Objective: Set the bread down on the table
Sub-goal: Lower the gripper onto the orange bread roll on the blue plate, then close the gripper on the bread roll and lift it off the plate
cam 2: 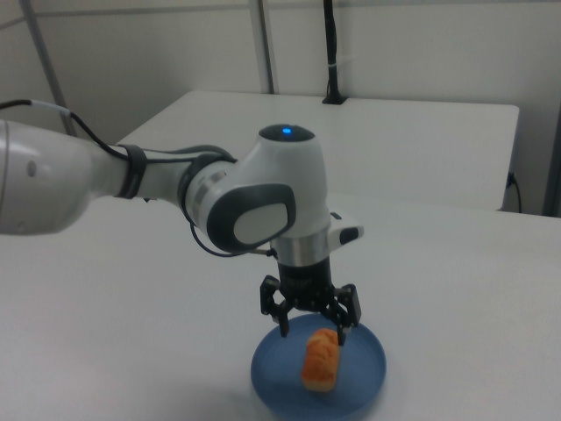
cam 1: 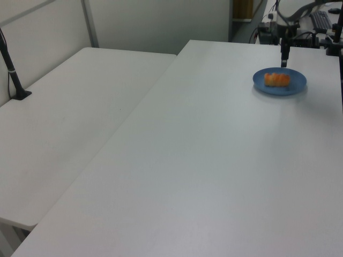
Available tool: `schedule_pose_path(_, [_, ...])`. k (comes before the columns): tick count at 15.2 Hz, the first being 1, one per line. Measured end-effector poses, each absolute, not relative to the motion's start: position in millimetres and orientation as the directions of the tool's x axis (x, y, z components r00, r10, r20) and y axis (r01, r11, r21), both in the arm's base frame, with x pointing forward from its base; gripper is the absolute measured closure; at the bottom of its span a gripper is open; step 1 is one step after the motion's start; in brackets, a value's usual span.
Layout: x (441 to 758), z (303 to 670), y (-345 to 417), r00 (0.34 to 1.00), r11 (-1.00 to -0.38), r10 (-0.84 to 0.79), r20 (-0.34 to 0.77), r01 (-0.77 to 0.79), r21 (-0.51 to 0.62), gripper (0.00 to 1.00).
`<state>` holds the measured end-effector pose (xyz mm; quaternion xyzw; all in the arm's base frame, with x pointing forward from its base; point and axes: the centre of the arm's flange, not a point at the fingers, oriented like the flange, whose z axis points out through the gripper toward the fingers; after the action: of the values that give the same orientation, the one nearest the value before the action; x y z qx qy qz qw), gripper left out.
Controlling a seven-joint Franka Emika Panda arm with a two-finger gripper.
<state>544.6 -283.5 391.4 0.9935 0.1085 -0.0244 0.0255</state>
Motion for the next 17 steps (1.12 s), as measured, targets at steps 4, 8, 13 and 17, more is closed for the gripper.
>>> schedule_pose_path(4, [553.2, 354.3, -286.4, 0.974, -0.972, 0.217, -0.065, 0.222, 0.072, 0.0])
schedule_pose_path(8, [554.6, 328.3, -285.7, 0.973, -0.969, 0.225, -0.054, 0.229, 0.098, 0.0])
schedule_pose_path(13, [553.5, 313.3, -280.8, 0.971, -0.967, 0.232, -0.061, 0.237, 0.096, 0.47])
schedule_pose_path(17, [553.5, 317.6, -280.3, 0.971, -0.967, 0.232, -0.058, 0.237, 0.095, 0.54])
